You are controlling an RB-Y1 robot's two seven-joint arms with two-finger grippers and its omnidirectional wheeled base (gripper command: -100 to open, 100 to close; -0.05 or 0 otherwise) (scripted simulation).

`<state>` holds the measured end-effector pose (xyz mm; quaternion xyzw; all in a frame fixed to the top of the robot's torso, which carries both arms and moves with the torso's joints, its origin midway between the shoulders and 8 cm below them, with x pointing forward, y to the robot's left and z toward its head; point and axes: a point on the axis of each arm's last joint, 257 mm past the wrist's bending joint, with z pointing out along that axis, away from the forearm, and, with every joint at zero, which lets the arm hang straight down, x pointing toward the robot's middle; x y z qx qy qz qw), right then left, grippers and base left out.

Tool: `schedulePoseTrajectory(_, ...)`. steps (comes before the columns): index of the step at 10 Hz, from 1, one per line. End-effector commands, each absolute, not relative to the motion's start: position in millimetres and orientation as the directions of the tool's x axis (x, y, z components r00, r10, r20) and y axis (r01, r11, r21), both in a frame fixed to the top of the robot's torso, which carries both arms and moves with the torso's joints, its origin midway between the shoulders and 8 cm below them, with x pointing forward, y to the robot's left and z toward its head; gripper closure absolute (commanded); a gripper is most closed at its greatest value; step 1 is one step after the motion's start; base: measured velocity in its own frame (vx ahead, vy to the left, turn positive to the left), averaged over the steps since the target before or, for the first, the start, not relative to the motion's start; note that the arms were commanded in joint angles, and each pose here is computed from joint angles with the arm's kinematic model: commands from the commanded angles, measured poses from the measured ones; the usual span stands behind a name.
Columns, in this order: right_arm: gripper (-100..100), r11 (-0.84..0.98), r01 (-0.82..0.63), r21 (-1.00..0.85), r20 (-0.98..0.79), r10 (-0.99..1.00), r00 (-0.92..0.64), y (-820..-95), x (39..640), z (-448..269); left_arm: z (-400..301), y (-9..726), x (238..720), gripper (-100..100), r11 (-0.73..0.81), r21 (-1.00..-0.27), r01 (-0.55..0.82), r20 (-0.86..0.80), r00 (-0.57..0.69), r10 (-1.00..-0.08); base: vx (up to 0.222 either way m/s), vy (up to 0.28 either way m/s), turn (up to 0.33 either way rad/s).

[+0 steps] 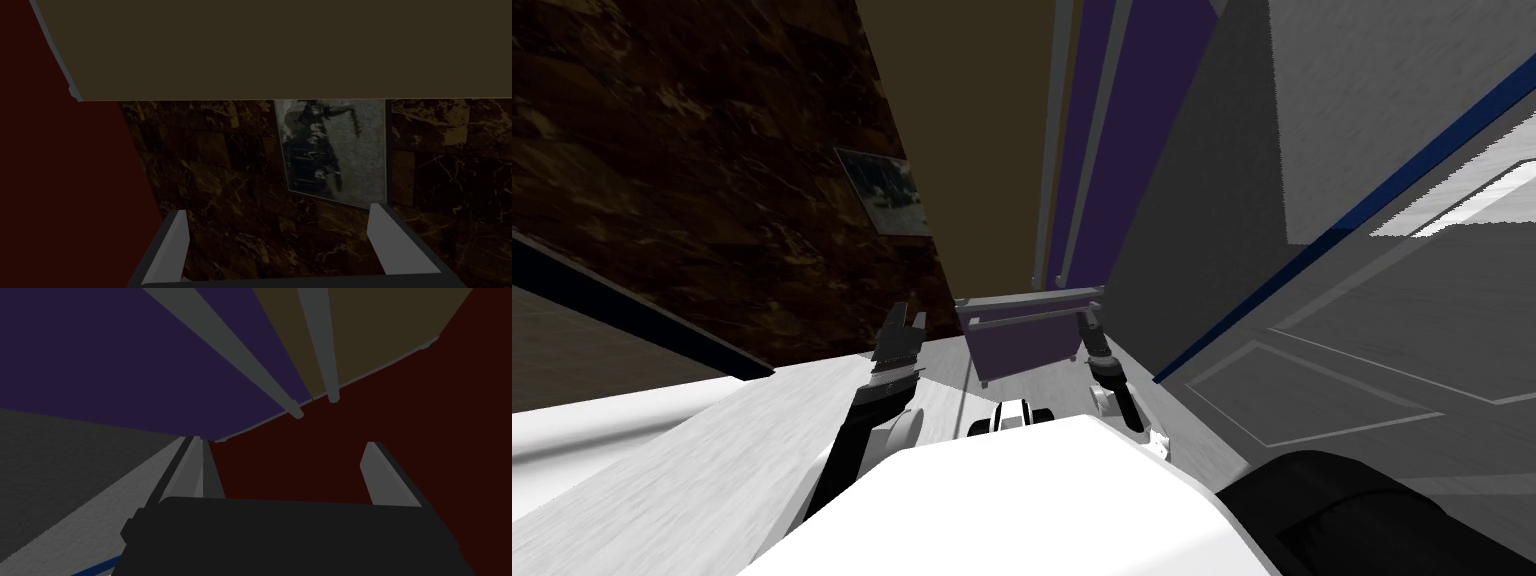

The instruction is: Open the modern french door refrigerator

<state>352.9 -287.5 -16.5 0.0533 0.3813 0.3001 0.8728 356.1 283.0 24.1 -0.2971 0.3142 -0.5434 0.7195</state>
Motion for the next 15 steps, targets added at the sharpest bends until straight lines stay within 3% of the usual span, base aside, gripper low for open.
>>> schedulePoseTrajectory(1,-100,0.86,-0.437,0.263,-0.677,0.487,0.552,-289.2,357.3,-30.5,24.1,283.0,356.1,0,0.233,-0.769,0.595,-0.129,0.212,-0.969,0.088,0.055,-0.078)
schedulePoseTrajectory(15,-100,0.976,-0.211,-0.053,-0.779,0.092,0.62,-295.6,373.6,-78.9,24.1,283.0,356.1,0,0.233,-0.769,0.595,-0.129,0.212,-0.969,0.063,0.054,-0.033)
